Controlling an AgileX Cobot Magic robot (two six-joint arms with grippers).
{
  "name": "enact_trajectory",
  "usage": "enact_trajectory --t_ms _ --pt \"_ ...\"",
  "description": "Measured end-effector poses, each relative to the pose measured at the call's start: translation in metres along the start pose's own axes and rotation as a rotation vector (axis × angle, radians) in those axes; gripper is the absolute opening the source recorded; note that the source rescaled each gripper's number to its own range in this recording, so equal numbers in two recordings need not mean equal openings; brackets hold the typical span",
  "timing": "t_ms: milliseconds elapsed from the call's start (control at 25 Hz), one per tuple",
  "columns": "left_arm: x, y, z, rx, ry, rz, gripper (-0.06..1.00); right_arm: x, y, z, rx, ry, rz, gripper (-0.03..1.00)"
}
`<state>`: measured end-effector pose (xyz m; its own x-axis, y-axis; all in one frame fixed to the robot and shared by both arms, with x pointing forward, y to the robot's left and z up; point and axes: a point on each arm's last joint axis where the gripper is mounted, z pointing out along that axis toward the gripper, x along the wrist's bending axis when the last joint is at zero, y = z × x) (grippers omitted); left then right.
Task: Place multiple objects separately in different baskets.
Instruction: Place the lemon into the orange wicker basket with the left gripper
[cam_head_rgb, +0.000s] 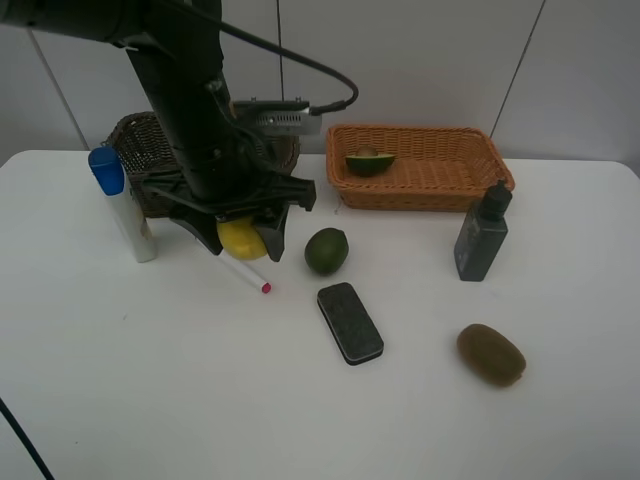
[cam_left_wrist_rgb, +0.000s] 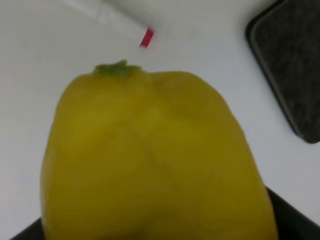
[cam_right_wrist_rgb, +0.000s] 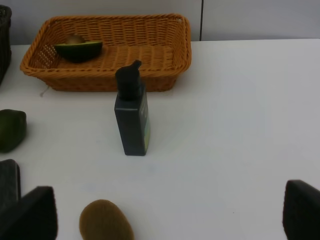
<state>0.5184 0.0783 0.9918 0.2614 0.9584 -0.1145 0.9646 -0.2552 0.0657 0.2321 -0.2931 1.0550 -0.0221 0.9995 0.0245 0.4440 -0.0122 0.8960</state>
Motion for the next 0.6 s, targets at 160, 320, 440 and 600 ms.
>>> enact_trajectory --t_ms 160,320,440,600 --pt "-0.013 0.027 -0.018 -0.123 -0.046 0.054 0.73 0.0 0.0 0.0 0.0 0.0 0.0 1.0" --pt "-0.027 0.06 -0.03 -0.27 -0.097 0.109 0.73 0.0 0.0 0.0 0.0 0.0 0.0 1.0" --pt "-0.039 0.087 -0.034 -0.386 -0.145 0.123 0.73 0.0 0.0 0.0 0.0 0.0 0.0 1.0" --pt "-0.056 0.121 -0.028 -0.536 -0.224 0.151 0.73 0.0 0.0 0.0 0.0 0.0 0.0 1.0"
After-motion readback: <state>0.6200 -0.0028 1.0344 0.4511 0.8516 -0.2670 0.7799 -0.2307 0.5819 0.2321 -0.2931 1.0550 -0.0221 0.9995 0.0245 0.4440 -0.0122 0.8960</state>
